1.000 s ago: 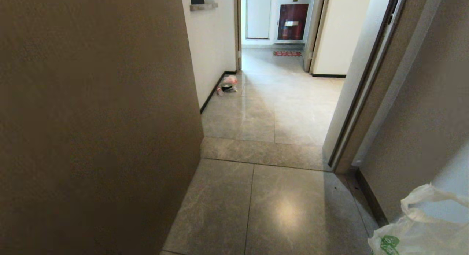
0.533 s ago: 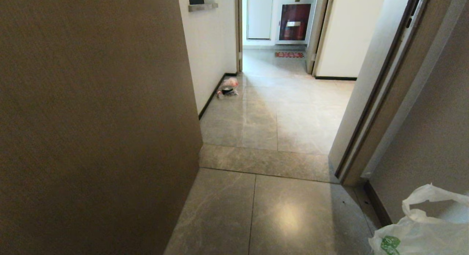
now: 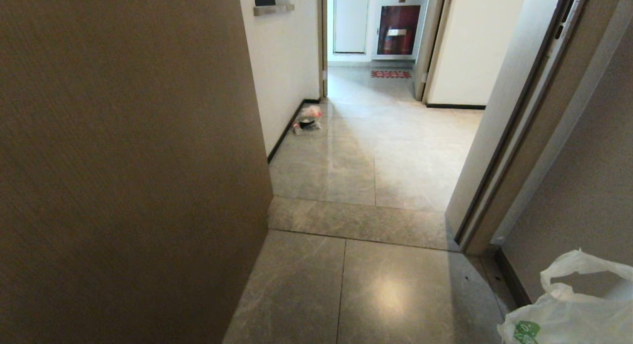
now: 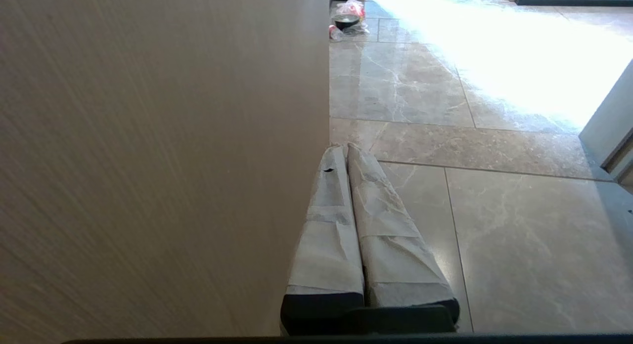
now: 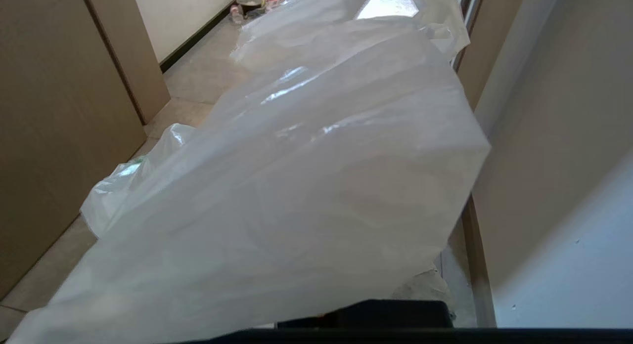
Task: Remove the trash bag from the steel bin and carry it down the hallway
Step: Put the trash bag at the door
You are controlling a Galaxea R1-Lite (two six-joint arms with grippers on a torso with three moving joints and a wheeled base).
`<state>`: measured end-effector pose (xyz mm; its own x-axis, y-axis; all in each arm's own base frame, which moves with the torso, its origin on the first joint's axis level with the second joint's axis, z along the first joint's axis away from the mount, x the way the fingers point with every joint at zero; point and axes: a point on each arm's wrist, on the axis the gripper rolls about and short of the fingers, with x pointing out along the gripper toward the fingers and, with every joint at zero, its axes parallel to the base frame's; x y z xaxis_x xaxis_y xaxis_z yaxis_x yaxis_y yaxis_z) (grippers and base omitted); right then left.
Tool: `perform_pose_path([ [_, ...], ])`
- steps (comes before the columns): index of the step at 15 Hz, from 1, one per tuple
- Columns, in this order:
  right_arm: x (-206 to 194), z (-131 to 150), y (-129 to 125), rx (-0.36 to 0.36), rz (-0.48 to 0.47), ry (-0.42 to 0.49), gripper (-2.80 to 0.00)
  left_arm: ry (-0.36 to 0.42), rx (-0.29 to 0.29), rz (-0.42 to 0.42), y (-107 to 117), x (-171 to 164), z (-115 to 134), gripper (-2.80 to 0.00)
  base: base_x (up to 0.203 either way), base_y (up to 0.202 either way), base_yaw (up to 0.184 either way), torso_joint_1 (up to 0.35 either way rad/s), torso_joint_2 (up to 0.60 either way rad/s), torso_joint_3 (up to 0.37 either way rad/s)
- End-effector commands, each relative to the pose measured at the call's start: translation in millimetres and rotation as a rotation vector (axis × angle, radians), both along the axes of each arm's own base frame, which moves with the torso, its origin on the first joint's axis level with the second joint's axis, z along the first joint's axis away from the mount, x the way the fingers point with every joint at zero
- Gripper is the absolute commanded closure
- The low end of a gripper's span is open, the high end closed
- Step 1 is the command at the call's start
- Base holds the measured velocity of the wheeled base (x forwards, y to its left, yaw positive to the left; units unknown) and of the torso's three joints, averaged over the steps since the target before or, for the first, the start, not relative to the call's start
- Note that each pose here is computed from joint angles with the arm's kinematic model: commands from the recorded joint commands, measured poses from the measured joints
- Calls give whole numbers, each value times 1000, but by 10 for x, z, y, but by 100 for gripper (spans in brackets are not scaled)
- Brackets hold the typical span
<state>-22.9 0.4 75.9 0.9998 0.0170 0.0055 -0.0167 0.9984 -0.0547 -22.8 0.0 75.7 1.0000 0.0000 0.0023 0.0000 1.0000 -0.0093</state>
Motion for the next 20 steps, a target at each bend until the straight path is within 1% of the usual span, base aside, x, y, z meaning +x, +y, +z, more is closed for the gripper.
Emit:
perform_pose_path([
  [1, 2, -3, 0, 0, 2, 2, 0, 1, -1, 0, 0, 1, 1, 0, 0, 0, 0, 0, 0, 0],
  [5, 1, 1, 0, 0, 0, 1, 0, -1, -3, 0, 0, 0, 1, 0, 0, -14, 1, 1, 1, 1],
  [11, 2, -3, 0, 1, 1, 2, 0, -1, 0, 0, 0, 0, 1, 0, 0, -165, -3, 3, 2, 3],
  [19, 1, 1, 0, -1, 0, 1, 0, -1, -1, 0, 0, 0, 1, 0, 0, -7, 0, 0, 1, 0],
  [20, 1, 1, 0, 1, 0, 1, 0, 1, -1, 0, 0, 1, 1, 0, 105, 0, -2, 4, -1, 1],
])
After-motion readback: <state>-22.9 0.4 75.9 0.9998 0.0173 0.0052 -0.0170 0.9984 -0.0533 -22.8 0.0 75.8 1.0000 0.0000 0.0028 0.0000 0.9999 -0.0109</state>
